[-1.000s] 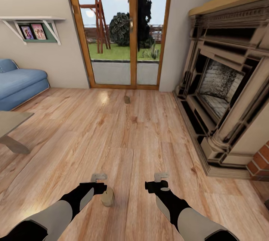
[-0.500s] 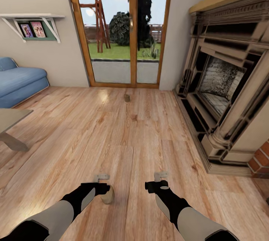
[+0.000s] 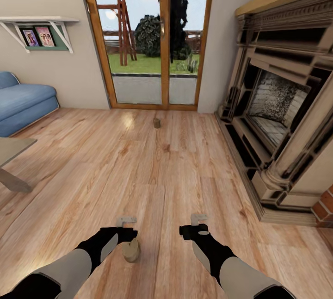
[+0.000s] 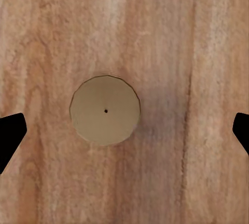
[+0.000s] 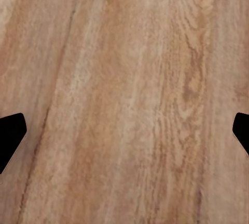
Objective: Place each of the two pumpkins and all three candles from the living room inside a cabinet in the living room (use any cabinet), then make sure every cabinet is closed, and position the cauldron so it is next to a table in the living room.
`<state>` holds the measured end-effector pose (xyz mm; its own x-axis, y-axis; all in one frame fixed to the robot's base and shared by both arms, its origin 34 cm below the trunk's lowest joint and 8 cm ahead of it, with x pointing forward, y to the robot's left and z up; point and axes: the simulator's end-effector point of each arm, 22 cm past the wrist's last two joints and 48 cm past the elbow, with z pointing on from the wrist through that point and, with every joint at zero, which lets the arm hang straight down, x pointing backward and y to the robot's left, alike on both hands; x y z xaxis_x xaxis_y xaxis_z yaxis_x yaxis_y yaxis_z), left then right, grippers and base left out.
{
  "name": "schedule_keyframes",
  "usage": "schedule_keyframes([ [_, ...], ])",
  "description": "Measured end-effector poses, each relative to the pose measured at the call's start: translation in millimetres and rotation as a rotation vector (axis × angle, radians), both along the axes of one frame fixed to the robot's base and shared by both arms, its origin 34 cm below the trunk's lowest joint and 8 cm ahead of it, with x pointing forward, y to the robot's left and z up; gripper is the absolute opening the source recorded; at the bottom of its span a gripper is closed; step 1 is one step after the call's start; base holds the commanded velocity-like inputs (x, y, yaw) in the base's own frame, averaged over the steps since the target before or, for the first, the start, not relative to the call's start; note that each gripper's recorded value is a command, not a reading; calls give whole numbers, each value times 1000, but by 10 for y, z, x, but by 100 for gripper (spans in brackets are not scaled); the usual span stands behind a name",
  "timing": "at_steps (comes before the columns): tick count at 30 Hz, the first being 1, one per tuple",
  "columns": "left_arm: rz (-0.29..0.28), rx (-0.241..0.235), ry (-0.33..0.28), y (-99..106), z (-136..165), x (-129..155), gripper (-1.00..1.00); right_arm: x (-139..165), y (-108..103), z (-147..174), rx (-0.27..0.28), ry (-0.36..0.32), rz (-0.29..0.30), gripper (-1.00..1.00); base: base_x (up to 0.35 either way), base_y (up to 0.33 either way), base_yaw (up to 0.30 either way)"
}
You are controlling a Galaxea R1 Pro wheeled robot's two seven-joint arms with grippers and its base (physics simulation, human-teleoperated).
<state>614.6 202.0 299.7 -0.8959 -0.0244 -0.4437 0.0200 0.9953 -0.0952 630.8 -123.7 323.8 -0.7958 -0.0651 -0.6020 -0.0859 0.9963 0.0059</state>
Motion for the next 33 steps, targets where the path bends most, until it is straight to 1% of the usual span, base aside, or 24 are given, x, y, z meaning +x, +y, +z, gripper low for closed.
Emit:
schedule_keyframes([
  [4,1,1,-5,11,0,9,100,0,1,-3,0,0,0,100,157,0,0],
  [12,2,2,-7,22,0,14,100,0,1,-5,0,1,0,100,16,0,0],
  [33,2,1,-13,13,-464,-99,100,-121,3,-472,4,-1,-2,100,0,0,0],
])
